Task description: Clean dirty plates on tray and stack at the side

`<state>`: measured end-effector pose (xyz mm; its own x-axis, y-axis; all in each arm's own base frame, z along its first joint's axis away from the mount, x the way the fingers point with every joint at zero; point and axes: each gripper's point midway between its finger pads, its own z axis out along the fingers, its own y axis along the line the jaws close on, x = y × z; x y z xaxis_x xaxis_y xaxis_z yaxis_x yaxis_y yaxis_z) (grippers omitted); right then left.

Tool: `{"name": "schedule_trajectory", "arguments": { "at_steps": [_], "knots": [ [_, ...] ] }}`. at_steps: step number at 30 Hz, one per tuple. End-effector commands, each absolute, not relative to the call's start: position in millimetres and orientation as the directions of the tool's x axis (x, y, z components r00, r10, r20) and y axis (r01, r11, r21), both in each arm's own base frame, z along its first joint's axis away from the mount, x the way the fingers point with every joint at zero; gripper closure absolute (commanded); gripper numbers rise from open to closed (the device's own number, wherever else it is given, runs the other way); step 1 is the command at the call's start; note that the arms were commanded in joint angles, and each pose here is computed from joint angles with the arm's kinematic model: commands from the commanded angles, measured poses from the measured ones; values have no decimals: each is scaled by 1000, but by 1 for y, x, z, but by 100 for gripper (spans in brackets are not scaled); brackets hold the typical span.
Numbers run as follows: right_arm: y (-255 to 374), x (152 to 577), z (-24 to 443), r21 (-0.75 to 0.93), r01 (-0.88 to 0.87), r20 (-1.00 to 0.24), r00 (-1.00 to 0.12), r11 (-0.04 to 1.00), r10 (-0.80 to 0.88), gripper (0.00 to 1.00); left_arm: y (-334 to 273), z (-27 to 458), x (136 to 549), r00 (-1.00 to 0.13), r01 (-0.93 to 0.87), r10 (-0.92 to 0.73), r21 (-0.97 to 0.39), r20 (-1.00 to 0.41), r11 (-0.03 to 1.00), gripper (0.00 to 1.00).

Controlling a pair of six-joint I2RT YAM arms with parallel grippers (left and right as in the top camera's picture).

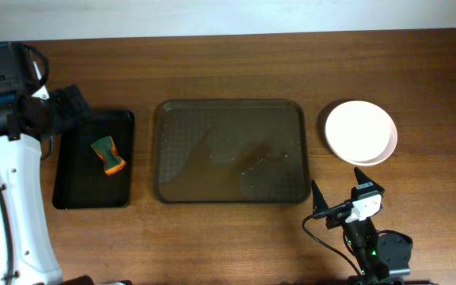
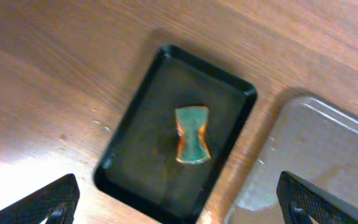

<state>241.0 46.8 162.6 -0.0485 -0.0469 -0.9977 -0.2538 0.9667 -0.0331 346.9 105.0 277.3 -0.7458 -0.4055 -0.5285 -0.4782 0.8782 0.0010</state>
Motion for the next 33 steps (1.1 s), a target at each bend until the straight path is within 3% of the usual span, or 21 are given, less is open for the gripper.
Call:
{"name": "schedule_trajectory", "arguments": {
  "at_steps": [1, 4, 8, 11, 14, 16, 33],
  "knots": [
    [49, 240, 160, -32, -263, -998, -48, 964, -47, 2, 104, 329, 324, -607, -494, -372, -33, -702, 869, 0],
    [49, 240, 160, -32, -263, -998, -49, 964, -46, 2, 64, 325, 322, -475, -283, -189, -54, -859, 958, 0],
    [49, 240, 160, -32, -263, -998, -49, 964, -47, 2, 24, 261, 287, -156, -66, -66, -56, -985, 996, 0],
    [49, 240, 160, -32, -263, -998, -49, 964, -46, 2, 5, 209, 263, -47, 10, 143, 143, -989, 990, 0],
    [49, 240, 160, -32, -263, -998, -49, 964, -46, 2, 5, 175, 253, -28, 2, 176, 176, -984, 984, 0],
    [49, 240, 160, -32, -263, -998, -49, 964, -46, 2, 10, 156, 246, -86, -25, 177, 179, -980, 983, 0],
    [49, 240, 160, -32, -263, -998, -49, 964, -46, 2, 10, 156, 246, -86, -27, 181, 184, -980, 983, 0]
  ]
}}
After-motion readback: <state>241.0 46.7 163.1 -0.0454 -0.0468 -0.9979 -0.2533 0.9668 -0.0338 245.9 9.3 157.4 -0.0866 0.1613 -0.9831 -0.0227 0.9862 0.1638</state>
